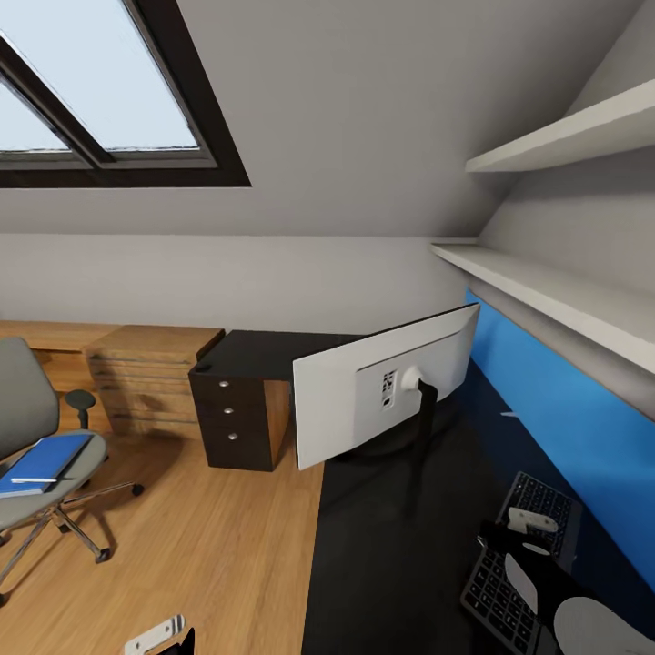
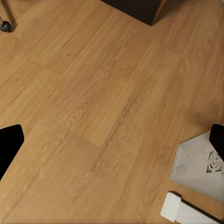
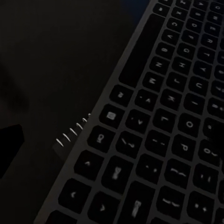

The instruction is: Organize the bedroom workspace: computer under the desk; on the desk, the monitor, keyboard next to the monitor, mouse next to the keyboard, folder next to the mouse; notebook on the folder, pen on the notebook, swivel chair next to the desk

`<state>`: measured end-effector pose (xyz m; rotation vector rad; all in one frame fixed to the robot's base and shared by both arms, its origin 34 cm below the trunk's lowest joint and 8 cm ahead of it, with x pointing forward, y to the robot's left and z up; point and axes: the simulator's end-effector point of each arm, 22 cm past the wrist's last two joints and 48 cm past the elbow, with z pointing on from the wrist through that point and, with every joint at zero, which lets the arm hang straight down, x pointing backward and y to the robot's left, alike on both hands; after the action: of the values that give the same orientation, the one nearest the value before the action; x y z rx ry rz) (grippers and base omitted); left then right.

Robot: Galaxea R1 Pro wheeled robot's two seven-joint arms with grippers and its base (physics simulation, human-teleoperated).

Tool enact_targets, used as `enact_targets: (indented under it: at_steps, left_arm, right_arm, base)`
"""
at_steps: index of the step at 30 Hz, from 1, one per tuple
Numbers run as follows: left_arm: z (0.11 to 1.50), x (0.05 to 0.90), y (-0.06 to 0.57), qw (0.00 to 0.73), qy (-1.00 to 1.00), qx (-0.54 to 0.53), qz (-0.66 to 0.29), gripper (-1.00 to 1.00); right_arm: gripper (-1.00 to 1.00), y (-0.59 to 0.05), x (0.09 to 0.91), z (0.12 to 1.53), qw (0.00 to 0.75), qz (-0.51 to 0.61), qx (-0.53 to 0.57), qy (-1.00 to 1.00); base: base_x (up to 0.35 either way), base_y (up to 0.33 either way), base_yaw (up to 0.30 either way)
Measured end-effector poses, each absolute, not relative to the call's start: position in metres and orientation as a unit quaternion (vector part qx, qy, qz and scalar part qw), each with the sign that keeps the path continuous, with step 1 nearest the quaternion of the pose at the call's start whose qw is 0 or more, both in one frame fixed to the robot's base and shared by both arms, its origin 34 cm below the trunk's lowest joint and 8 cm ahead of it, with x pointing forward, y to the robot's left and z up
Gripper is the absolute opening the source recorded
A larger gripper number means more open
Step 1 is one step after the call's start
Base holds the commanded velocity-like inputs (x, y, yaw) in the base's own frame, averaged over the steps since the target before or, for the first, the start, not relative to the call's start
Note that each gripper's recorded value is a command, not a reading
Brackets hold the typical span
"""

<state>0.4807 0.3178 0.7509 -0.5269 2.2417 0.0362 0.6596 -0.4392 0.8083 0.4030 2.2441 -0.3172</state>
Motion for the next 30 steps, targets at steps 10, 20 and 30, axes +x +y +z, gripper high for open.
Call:
enact_targets:
  at_steps: [10,20,30]
  left_arm:
    - [0.741,0.484,0.318,0.408,0.889,-0.209,0.014,1.0]
    - [0.73,0.486,0.316,0.408,0.888,-0.21,0.014,1.0]
    - [0.717,0.487,0.315,0.407,0.889,-0.21,0.013,1.0]
  right_arm:
    - [1.0,-0.438,0.662,0.797,0.407,-0.126,0.159,0.891]
    - [1.0,-0.441,0.663,0.787,0.405,-0.133,0.162,0.89]
    - [1.0,-0.442,0.665,0.775,0.405,-0.137,0.162,0.889]
  base:
    - [0.0,0.0,0.0]
    - [0.0,0.0,0.0]
    - [0.0,0.0,0.0]
